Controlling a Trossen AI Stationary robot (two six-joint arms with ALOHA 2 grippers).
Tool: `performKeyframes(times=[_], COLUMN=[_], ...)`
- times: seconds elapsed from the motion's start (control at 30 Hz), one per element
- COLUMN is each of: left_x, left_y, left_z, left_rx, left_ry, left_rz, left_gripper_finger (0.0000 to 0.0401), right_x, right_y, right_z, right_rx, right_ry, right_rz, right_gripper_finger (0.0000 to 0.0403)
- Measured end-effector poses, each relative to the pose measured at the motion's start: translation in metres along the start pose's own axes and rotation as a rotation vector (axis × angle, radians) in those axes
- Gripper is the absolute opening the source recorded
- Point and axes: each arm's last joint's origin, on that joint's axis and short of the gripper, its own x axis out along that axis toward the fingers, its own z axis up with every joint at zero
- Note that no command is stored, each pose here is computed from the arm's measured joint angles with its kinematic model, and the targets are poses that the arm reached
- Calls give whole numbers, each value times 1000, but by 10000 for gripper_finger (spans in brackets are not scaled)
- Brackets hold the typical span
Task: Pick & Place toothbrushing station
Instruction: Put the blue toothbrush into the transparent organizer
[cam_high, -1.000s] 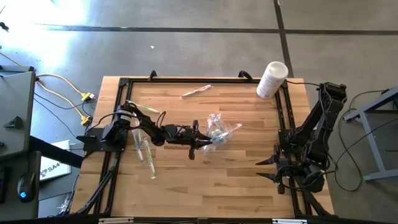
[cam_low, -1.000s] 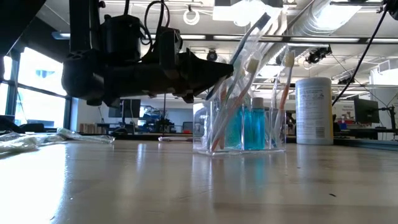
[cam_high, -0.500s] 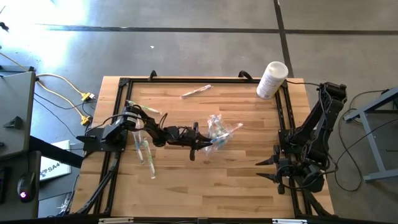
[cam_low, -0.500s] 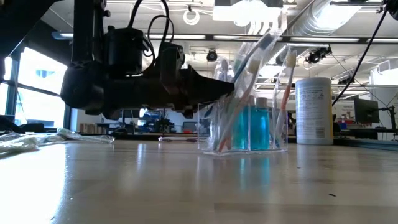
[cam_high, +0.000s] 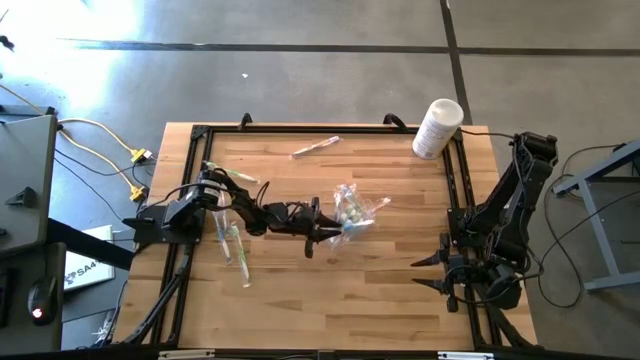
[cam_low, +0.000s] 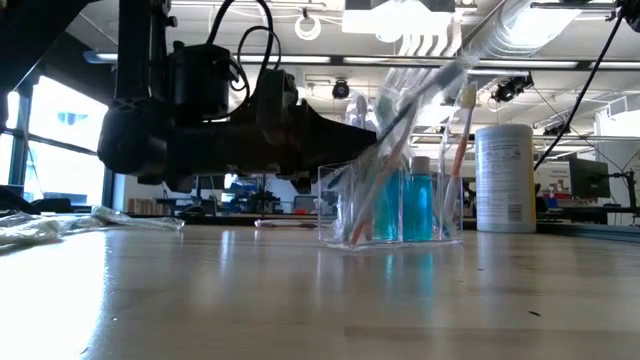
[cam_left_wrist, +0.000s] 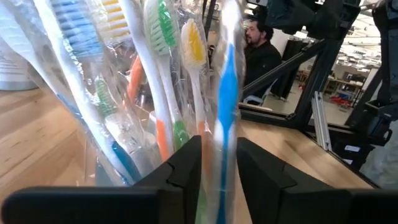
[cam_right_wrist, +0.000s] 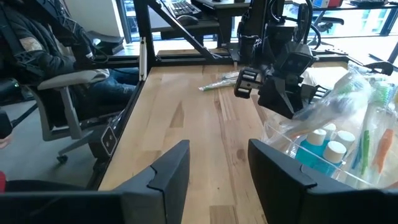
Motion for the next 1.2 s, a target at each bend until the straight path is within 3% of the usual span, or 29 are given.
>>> performKeyframes(times=[0.33,0.43,0.57,0.83,1.2], left_x=[0,0,0,0,0], left_y=[0,0,0,0,0], left_z=[-1,-1,-1,-1,-1], left_rx=[-24,-24,-24,-25,-24], left_ry=[3,3,3,4,6], left_rz=[1,1,2,2,3], left_gripper_finger=[135,136,136,136,136], right_x=[0,7,21,47,67], right_y=[0,-1,-2,-4,-27], right_z=[0,-4,-15,-34,-35], right_rx=[18,-10,-55,-107,-19], right_ry=[0,-5,57,248,305], right_rz=[-4,-60,-104,-85,-238], right_gripper_finger=[155,155,155,155,155])
